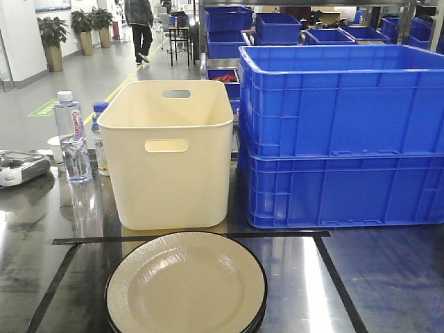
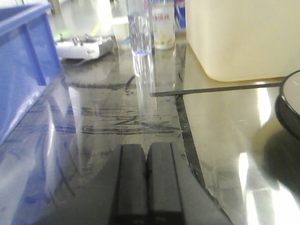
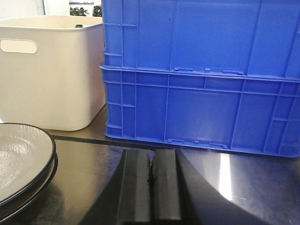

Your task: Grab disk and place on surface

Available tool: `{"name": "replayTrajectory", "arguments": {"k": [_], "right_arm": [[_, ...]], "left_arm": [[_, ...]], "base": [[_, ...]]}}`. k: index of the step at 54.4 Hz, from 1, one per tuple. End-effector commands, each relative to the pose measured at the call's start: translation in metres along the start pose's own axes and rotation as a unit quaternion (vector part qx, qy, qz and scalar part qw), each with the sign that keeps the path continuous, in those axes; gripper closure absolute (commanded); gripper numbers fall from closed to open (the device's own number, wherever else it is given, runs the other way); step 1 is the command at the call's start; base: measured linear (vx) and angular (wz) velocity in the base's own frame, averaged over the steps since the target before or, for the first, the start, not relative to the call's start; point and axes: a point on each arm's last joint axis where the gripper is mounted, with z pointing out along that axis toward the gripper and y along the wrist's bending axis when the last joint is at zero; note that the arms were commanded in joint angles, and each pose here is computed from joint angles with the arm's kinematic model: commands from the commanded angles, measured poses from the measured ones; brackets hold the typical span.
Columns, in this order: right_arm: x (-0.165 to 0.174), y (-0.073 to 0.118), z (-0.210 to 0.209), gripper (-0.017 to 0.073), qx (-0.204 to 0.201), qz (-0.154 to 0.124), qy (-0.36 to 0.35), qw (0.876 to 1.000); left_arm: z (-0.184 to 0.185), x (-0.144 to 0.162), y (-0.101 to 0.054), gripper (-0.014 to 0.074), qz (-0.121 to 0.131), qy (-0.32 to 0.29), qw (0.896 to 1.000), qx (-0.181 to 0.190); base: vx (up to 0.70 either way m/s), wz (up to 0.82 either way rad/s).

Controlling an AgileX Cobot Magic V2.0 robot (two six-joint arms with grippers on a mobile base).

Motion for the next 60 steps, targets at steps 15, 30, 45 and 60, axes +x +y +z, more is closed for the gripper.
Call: {"name": "replayTrajectory", "arguments": {"k": [15, 30, 45, 60], "right_arm": [[-0.009, 0.002, -0.003, 0.0571, -0.013, 0.013, -0.017, 1.000], [-0.009, 0.002, -0.003, 0.0571, -0.013, 0.014, -0.017, 1.000], [-0.009, 0.002, -0.003, 0.0571, -0.013, 0.014, -0.017, 1.000], [-0.009, 0.002, -0.003, 0.0571, -0.012, 0.014, -0.017, 1.000]], "left_arm": [[-0.034, 0.004, 0.000, 0.0595, -0.002, -0.121, 0.993, 0.002], [-0.034, 0.004, 0.000, 0.0595, -0.002, -0.121, 0.993, 0.002], [-0.034, 0.004, 0.000, 0.0595, -0.002, -0.122, 0.993, 0.002], [-0.015, 0.040, -0.004, 0.0595, 0.009, -0.108, 0.994, 0.013]], "base": [[0.00, 0.00], [0.00, 0.00], [0.00, 0.00], [0.00, 0.00]]}}
